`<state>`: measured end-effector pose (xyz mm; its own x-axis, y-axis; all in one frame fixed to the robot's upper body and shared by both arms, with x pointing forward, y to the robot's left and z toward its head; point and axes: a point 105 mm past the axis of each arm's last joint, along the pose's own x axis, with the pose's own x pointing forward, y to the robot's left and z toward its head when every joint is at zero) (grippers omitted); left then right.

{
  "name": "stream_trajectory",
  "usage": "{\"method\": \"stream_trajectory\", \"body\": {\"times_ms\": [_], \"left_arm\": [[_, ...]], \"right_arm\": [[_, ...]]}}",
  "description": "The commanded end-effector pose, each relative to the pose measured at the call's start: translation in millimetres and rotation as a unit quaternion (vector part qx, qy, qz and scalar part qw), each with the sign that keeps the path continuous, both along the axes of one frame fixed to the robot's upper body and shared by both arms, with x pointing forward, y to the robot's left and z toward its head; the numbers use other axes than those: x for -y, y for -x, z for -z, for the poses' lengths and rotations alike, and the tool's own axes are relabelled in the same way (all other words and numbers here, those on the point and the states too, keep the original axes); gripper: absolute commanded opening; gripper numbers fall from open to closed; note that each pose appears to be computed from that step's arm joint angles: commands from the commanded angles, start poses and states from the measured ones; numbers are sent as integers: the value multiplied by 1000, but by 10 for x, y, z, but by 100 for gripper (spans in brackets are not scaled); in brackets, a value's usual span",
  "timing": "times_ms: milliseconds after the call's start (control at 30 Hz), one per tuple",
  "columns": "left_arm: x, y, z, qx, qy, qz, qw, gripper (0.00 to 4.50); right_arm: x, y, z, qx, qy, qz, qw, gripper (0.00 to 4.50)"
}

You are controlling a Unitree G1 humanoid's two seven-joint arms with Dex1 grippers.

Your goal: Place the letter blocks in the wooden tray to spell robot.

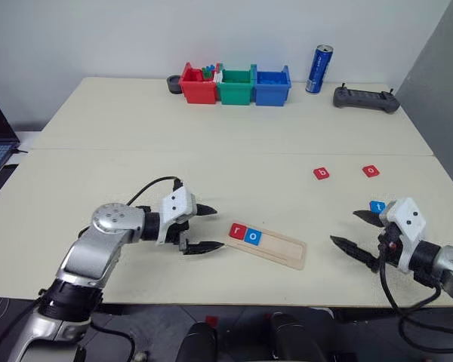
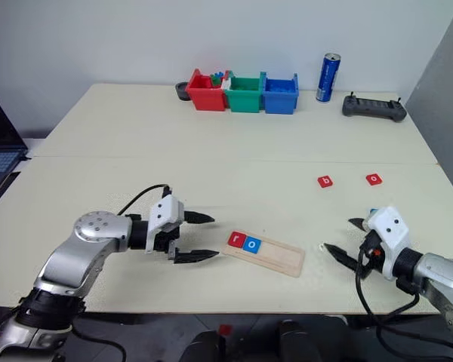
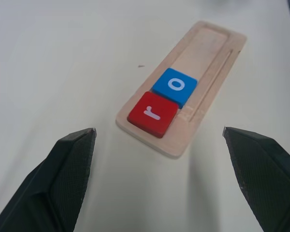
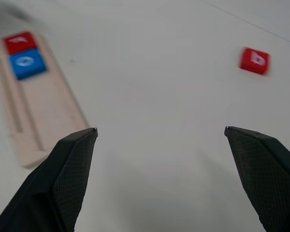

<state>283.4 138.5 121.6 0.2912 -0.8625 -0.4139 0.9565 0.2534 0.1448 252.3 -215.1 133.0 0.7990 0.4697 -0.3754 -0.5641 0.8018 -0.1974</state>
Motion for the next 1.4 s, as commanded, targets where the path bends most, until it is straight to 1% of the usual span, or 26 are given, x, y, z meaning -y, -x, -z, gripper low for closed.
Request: {"method": "stream_trajectory", "body": {"times_ms": [33,167,433,467,733,1000,1267,1333,1400], "left_arm": [[-2,71,-230,12,36,8,999,445],[-11,107,-298,20,49,10,999,445],[-16,123,-346,41,52,5,998,445],[-3,125,-353,43,53,5,998,445],[119,156,-419,48,55,16,997,445],[143,131,-431,48,53,24,997,445],[102,109,-375,47,51,24,997,445],[98,106,-371,47,52,24,997,445],[93,96,-359,48,53,23,997,445]], "right_arm": [[145,-119,-172,35,13,55,998,450],[301,-220,-229,38,33,102,994,450],[464,-358,-310,39,30,145,988,450],[520,-375,-316,37,30,161,986,450],[736,-380,-303,12,21,227,974,450],[746,-366,-305,9,22,235,972,450],[719,-339,-320,14,32,228,973,450],[717,-340,-326,17,34,227,973,450],[721,-377,-375,35,30,229,972,450]]}}
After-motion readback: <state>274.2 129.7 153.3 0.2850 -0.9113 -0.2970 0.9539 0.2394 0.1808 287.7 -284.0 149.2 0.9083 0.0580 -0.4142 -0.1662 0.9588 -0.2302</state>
